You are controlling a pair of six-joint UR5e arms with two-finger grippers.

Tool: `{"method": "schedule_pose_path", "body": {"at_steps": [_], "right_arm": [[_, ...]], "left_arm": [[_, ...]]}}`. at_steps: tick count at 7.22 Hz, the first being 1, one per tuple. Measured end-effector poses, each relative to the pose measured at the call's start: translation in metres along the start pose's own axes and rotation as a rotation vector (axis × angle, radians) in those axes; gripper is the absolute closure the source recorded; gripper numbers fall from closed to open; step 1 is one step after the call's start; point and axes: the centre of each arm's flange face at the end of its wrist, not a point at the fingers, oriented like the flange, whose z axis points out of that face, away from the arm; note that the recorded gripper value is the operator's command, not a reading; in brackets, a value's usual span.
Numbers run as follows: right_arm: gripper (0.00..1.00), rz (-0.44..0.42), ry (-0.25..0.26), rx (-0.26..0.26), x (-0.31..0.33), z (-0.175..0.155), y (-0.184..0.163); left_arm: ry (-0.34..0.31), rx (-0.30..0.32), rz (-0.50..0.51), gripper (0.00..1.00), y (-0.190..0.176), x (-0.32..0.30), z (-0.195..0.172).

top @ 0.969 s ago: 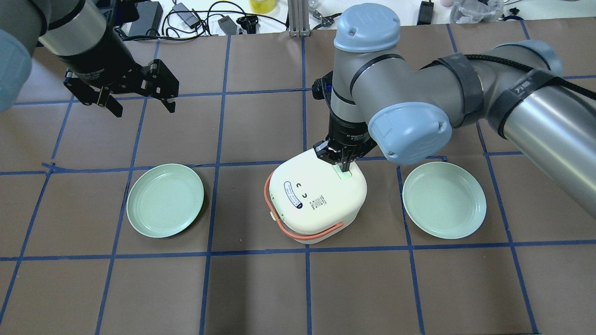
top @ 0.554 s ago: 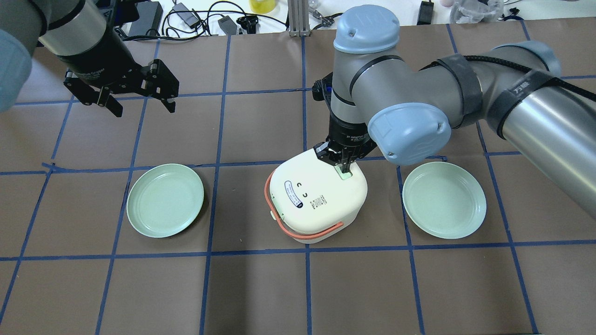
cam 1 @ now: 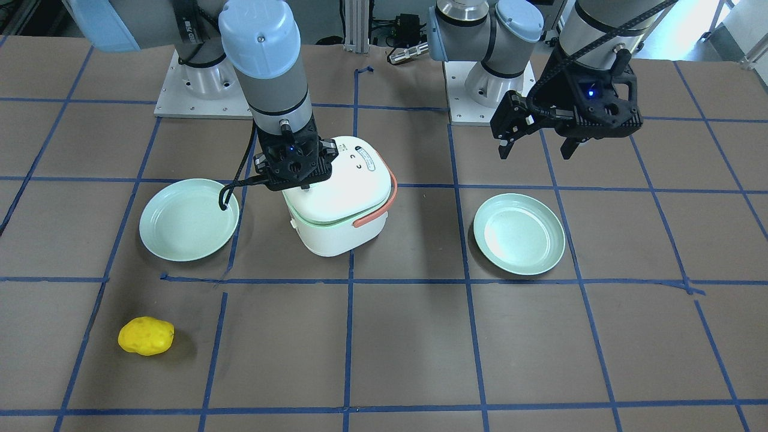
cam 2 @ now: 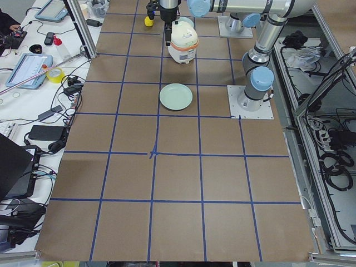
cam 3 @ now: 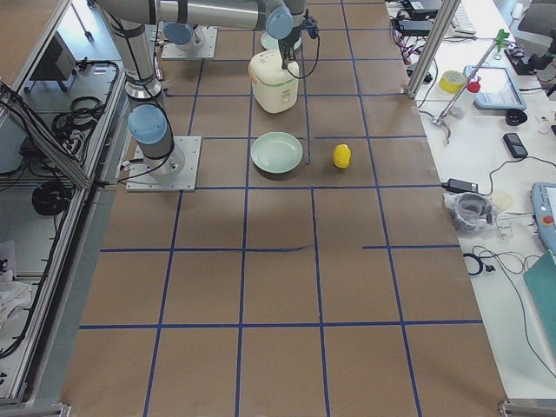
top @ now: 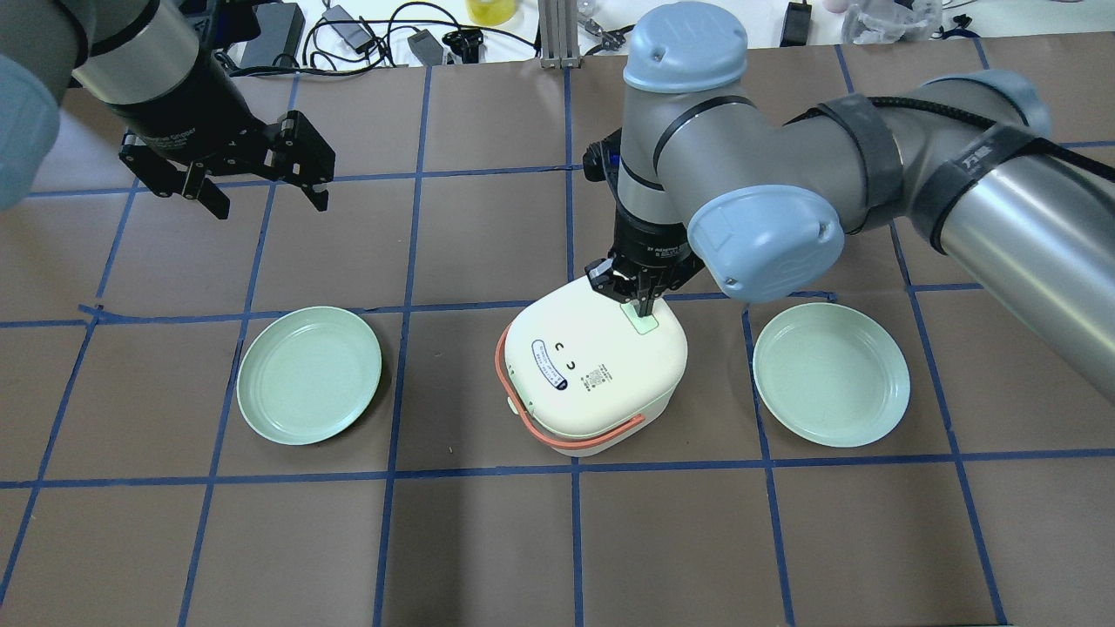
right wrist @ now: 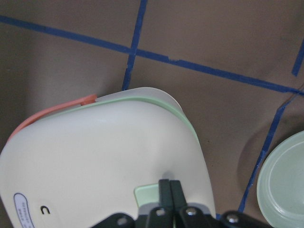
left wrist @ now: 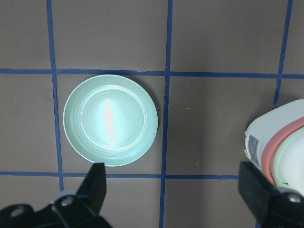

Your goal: Press rice cooker button

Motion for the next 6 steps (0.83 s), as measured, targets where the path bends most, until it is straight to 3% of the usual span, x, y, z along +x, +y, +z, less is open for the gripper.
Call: {"method": "schedule_pose_path", "body": {"at_steps": [2,4,6], "right_arm": [[0.0,0.019,0.009,0.076,0.001,-0.065,-0.006],[0.0,0.056,0.079,0.077,0.025,-0.103,-0.009],[0.0,0.101,0.128,0.043,0.053,-0.108,-0.009]], "left_arm": [[0.0,0.0,0.0,0.0,0.0,0.0,0.0],[0.0,0.0,0.0,0.0,0.0,0.0,0.0],[0.0,0.0,0.001,0.0,0.0,0.0,0.0]]}}
